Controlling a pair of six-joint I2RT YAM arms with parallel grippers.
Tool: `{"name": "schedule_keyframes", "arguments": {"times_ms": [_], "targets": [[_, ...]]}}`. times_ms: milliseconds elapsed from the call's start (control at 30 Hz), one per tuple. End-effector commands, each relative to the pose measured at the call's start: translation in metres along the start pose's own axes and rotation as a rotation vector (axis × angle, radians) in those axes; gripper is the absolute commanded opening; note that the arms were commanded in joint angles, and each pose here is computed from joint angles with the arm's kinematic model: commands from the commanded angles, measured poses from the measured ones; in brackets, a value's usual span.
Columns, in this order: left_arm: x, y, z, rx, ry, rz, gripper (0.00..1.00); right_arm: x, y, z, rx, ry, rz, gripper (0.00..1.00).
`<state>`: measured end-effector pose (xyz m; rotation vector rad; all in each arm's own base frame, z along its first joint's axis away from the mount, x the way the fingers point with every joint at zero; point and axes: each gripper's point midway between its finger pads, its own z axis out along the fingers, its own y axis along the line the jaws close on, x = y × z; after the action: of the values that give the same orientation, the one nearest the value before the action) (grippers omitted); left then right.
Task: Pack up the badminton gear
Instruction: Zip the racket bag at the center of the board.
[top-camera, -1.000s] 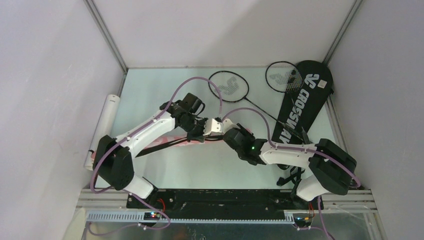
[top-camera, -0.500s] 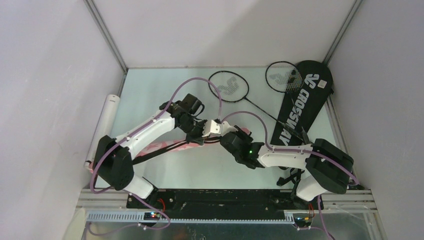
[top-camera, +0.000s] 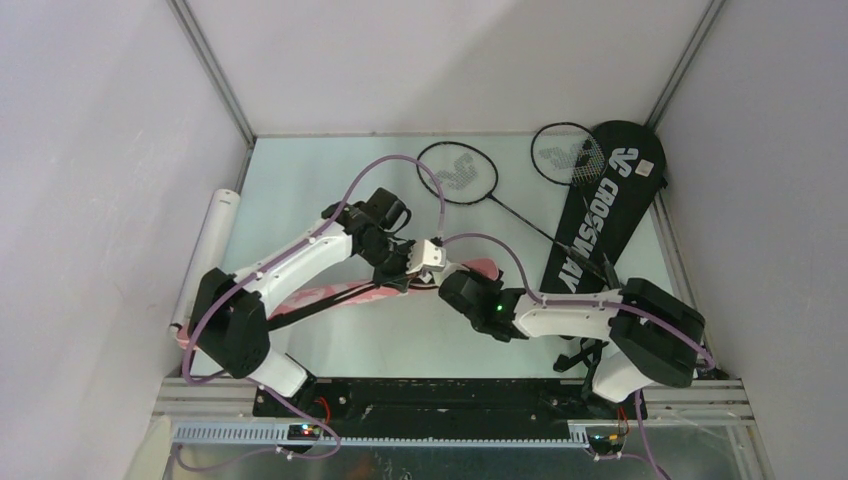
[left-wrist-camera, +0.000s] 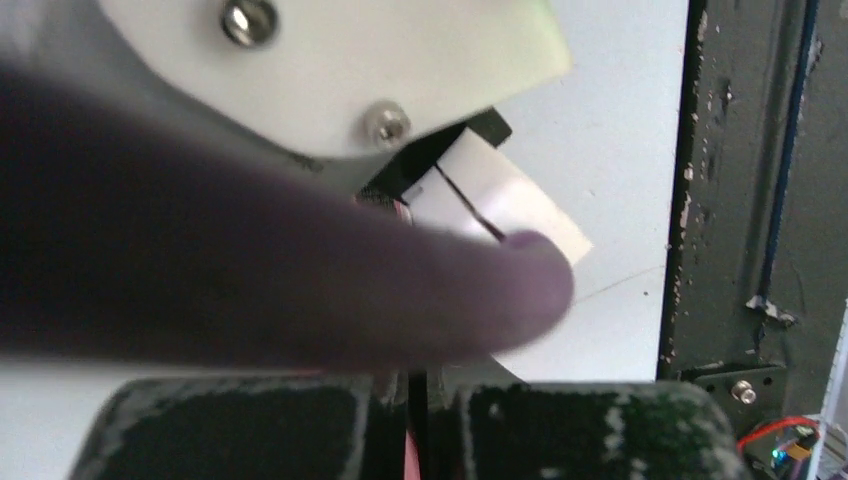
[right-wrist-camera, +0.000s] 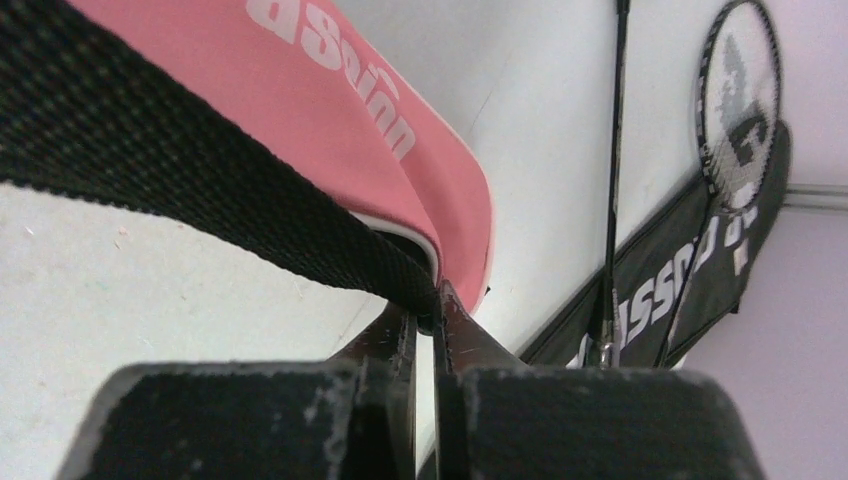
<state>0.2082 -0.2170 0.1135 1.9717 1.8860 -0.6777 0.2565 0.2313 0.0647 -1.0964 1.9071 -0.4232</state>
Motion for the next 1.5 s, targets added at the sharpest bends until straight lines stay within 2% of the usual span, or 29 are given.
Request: {"name": "schedule_keyframes", "arguments": {"times_ms": [0, 100, 133, 167, 200, 267, 300, 367, 433, 533, 600, 700, 800, 967, 1200, 1300, 1467], "targets": [[-0.012, 0.020, -0.003, -0.090, -0.035, 0.004, 0.00, -0.007, -0.016, -0.007, -0.081, -0.014, 0.186, 0.00], [-0.015, 0.016, -0.005, -0.075, -0.058, 0.002, 0.00, -0.002, -0.025, -0.011, -0.069, -0.003, 0.272, 0.00], [-0.016, 0.015, -0.005, -0.076, -0.064, 0.004, 0.00, -0.004, -0.026, -0.013, -0.062, -0.005, 0.322, 0.05], [-0.016, 0.013, -0.004, -0.075, -0.071, -0.010, 0.00, -0.006, -0.031, -0.019, -0.045, -0.018, 0.354, 0.17], [-0.018, 0.016, -0.003, -0.088, -0.086, -0.007, 0.00, -0.007, -0.032, -0.022, -0.040, -0.024, 0.409, 0.21], [-0.016, 0.019, 0.000, -0.114, -0.090, -0.027, 0.00, -0.012, -0.034, -0.033, -0.061, -0.054, 0.494, 0.38], [-0.014, 0.018, 0.002, -0.112, -0.089, -0.045, 0.00, -0.015, -0.036, -0.041, -0.083, -0.083, 0.525, 0.52], [-0.014, 0.016, 0.004, -0.099, -0.092, -0.051, 0.00, -0.020, -0.037, -0.053, -0.106, -0.134, 0.592, 0.65], [-0.014, 0.013, 0.005, -0.089, -0.098, -0.052, 0.00, -0.021, -0.043, -0.064, -0.118, -0.181, 0.700, 0.76], [-0.016, 0.017, 0.005, -0.105, -0.107, -0.062, 0.00, -0.013, -0.045, -0.069, -0.163, -0.230, 0.940, 0.84], [-0.016, 0.016, 0.007, -0.097, -0.113, -0.067, 0.00, -0.019, -0.043, -0.076, -0.258, -0.325, 1.118, 0.89], [-0.019, 0.013, 0.006, -0.080, -0.123, -0.068, 0.00, -0.029, -0.034, -0.090, -0.456, -0.452, 1.306, 0.90], [-0.019, 0.011, 0.007, -0.065, -0.122, -0.067, 0.00, -0.023, -0.034, -0.085, -0.485, -0.490, 1.370, 0.91], [-0.022, 0.010, 0.009, -0.037, -0.130, -0.083, 0.00, -0.029, -0.023, -0.069, -0.566, -0.456, 1.469, 0.90], [-0.023, 0.008, 0.009, -0.033, -0.138, -0.072, 0.00, -0.041, -0.014, -0.047, -0.688, -0.478, 1.563, 0.77], [-0.022, 0.008, 0.010, -0.039, -0.141, -0.071, 0.00, -0.039, -0.008, -0.042, -0.702, -0.455, 1.598, 0.75], [-0.021, 0.005, 0.010, -0.033, -0.144, -0.061, 0.00, -0.038, -0.012, -0.033, -0.667, -0.489, 1.621, 0.74]]}}
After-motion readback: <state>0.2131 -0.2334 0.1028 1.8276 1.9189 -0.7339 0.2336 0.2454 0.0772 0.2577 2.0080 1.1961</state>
